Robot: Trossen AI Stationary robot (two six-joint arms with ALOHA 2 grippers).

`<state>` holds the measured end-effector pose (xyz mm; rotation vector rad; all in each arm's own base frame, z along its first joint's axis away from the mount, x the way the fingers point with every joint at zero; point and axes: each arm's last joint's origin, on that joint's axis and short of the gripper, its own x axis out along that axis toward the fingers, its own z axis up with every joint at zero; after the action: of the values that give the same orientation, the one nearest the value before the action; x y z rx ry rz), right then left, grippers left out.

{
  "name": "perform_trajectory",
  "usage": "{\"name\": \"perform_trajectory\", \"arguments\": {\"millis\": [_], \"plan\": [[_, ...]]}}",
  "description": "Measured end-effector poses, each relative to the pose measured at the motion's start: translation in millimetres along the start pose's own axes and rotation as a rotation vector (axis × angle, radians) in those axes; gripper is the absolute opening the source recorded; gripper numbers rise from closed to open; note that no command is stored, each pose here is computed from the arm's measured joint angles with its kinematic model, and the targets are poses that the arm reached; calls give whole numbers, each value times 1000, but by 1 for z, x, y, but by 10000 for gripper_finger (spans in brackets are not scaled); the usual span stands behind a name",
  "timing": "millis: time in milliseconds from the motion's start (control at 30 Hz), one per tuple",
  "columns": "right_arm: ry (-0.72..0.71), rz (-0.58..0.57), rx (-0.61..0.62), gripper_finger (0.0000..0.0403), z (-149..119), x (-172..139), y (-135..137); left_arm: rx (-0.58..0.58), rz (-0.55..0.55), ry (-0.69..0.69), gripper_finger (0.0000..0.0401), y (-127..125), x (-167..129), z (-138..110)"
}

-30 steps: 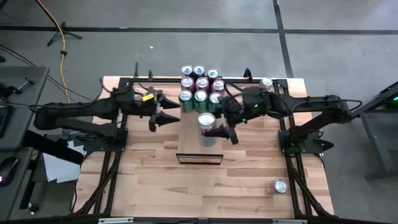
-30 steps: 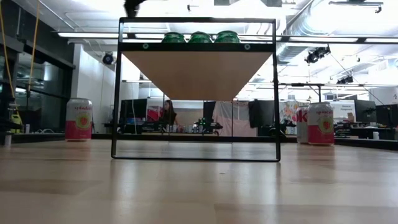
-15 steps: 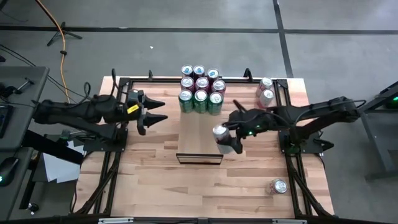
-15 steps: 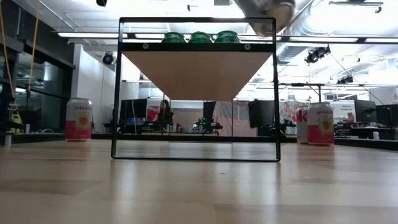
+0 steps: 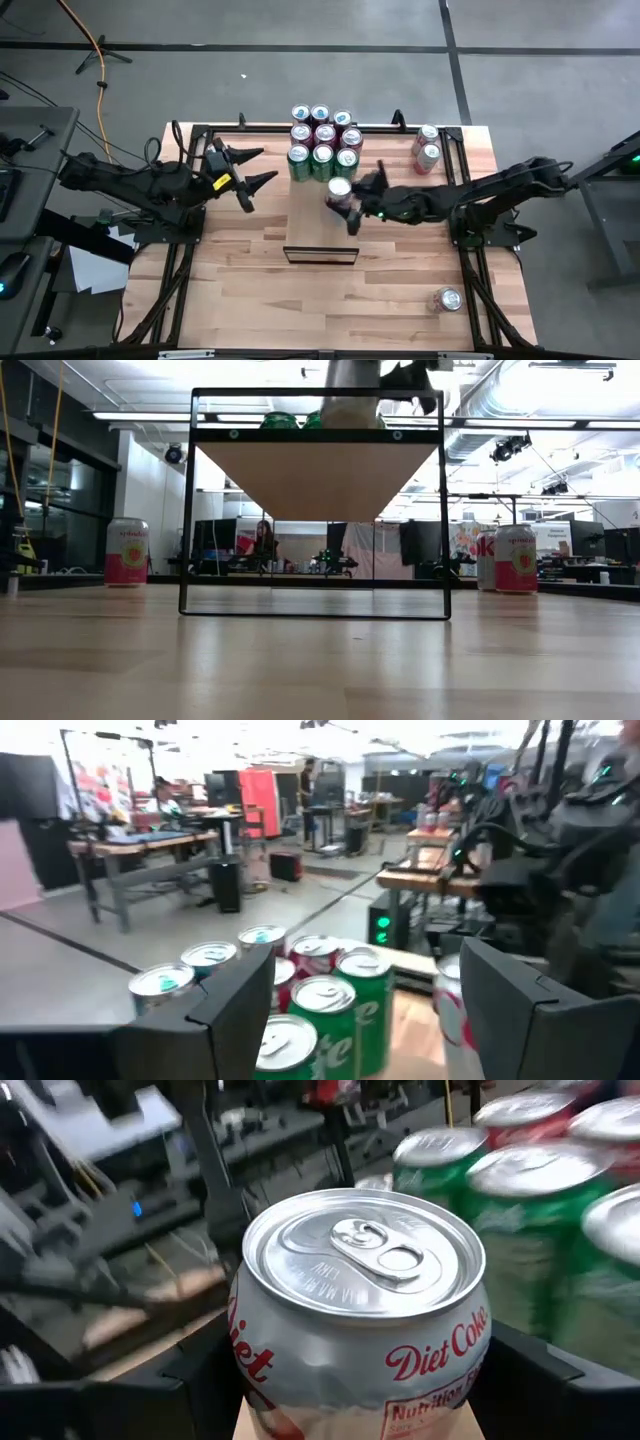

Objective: Place canned beverage on shelf
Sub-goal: Put the middle red silver soda can on the shelf

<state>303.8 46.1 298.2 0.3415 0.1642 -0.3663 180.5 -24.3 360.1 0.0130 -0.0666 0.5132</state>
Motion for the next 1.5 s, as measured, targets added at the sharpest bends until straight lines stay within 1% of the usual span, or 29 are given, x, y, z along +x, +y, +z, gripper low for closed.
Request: {"name": "perform_trajectory", "arguments": {"millis": [167,267,500,600,667,867,1033,1133,1233,1367,1500], "plan": [[7,-24,-93,285,-3,24,13,50,42,-2,241,-5,-1,0],[14,-101,-156,285,-9,37,15,56,58,1,241,-6,-3,0],[10,-201,-177,284,-16,54,14,36,58,1,241,-6,-3,0],[26,-200,-188,285,-20,56,14,31,58,1,241,-6,-3,0],[29,-198,-187,290,-20,55,15,33,57,4,241,-6,-3,-1],[32,-199,-189,334,-20,55,14,42,57,12,241,-6,-3,-2],[32,-199,-190,341,-20,55,14,50,56,19,241,-6,-3,-3],[26,-192,-204,343,-15,51,14,50,56,19,241,-6,-3,-3],[31,-162,-232,344,-6,43,14,66,56,19,241,-6,-3,-2],[58,-116,-236,344,6,28,12,71,56,15,241,-5,-4,-2],[90,-116,-239,345,21,5,5,74,56,18,241,-6,-4,-2]]}}
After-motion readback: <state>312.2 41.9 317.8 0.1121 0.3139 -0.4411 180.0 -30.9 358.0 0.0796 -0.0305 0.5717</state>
